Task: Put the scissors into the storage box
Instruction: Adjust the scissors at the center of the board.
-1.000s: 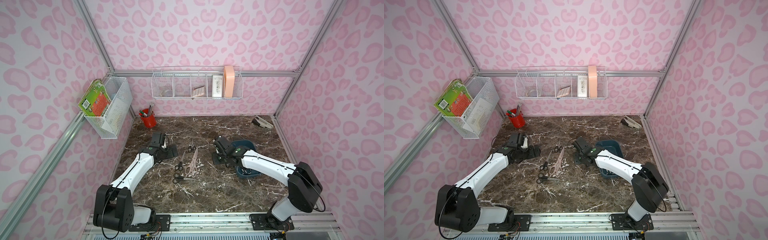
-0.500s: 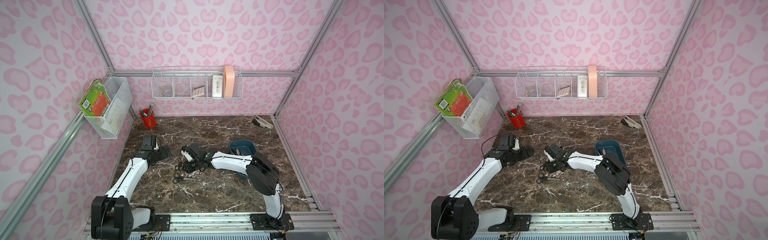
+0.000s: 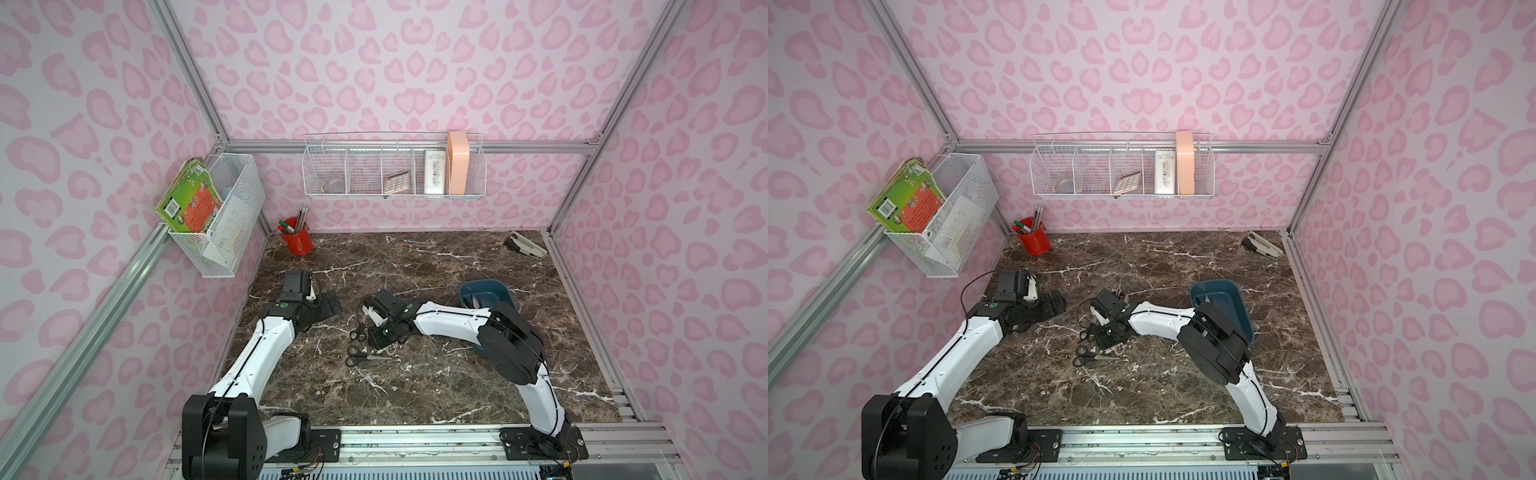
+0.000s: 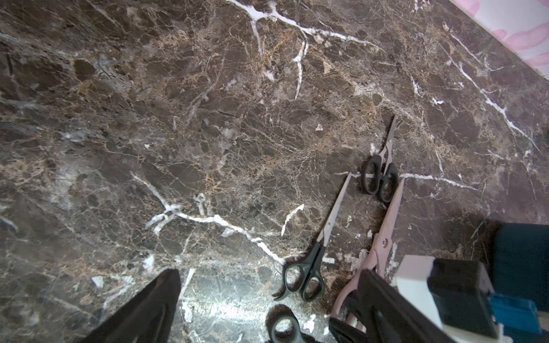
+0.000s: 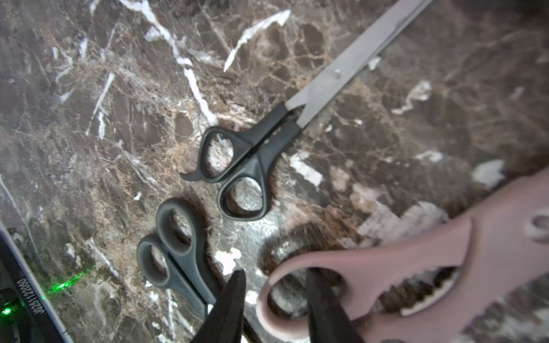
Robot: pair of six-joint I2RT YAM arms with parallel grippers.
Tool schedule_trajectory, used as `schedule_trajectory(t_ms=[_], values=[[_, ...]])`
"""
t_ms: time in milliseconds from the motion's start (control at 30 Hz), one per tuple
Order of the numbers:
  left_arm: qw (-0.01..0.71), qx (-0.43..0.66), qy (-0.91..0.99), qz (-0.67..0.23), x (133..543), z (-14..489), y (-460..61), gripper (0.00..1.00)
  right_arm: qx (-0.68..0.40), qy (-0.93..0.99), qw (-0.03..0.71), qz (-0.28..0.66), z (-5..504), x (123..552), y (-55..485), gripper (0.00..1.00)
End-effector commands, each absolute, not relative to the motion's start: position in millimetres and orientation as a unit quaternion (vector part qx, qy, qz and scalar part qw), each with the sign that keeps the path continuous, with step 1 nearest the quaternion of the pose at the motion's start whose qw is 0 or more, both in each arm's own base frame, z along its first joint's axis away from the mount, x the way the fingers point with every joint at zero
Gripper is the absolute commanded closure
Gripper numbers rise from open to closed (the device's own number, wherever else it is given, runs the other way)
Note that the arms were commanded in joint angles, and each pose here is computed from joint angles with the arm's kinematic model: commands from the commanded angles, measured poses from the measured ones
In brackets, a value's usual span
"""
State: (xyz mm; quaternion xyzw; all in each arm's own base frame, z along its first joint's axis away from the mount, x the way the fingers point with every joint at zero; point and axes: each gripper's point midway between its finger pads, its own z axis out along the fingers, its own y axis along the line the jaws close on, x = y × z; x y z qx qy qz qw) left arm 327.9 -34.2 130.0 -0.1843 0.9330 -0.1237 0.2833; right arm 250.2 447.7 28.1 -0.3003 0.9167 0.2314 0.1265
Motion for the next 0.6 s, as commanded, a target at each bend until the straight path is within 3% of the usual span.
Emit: schedule_trajectory(t_ms=[0, 267, 567], values=[[0.281, -0.184, 0.934, -0.126, 326, 130, -35, 0.02, -0.286, 0.934, 0.114, 0.179, 19, 251, 417, 0.63], [0.266, -0.174, 0.937, -0.147, 326, 127, -44, 0.02, -0.252, 0.948, 0.125, 0.152, 24, 255, 360, 0.62], [0.244, -0.163, 0.942, -0.167, 328, 120, -56, 0.02, -0.268, 0.937, 0.161, 0.155, 53, 265, 361, 0.62]])
